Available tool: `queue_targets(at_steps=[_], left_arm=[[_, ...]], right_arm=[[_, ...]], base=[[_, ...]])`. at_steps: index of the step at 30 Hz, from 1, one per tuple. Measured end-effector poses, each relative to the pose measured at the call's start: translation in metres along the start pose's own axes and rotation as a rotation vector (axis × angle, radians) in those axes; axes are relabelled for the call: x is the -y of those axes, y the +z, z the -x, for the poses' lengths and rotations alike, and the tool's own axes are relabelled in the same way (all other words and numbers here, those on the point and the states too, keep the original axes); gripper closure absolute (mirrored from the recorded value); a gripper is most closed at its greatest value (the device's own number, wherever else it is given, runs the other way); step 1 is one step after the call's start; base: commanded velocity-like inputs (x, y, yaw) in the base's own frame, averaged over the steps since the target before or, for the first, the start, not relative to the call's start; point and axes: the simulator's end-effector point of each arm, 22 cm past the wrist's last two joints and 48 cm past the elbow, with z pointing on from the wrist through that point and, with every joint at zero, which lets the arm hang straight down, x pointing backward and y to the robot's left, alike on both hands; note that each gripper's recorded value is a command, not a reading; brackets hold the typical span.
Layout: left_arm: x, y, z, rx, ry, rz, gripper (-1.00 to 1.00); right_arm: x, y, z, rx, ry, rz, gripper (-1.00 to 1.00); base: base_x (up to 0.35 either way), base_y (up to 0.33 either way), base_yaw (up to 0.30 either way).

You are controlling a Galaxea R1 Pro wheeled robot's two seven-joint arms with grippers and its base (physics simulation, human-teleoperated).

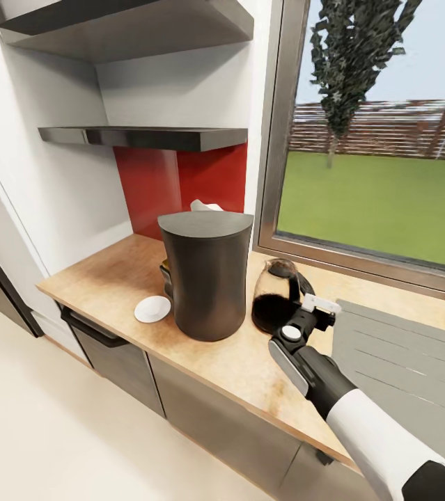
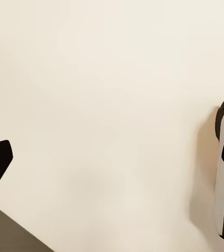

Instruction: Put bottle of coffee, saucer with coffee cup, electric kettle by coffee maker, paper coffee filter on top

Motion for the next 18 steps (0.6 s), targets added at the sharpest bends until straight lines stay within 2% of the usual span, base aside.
queue_targets(at_steps=[8,18], left_arm=[[0.0000,0.0001,0.0001,0.000,0.000,0.000,-1.00],[0.0011,0.0002,0.0000,-0.001,-0.001,-0.001,-1.00]], right_arm=[[-0.0019,0.0001,-0.0019,-0.005,0.000,0.007,-1.00],[-0.0012,0.0005,-0.0032,-0.006,-0.002,0.005,-1.00]], base=[[-0.034,0.000,0.000],[-0.265,0.000,0.000]])
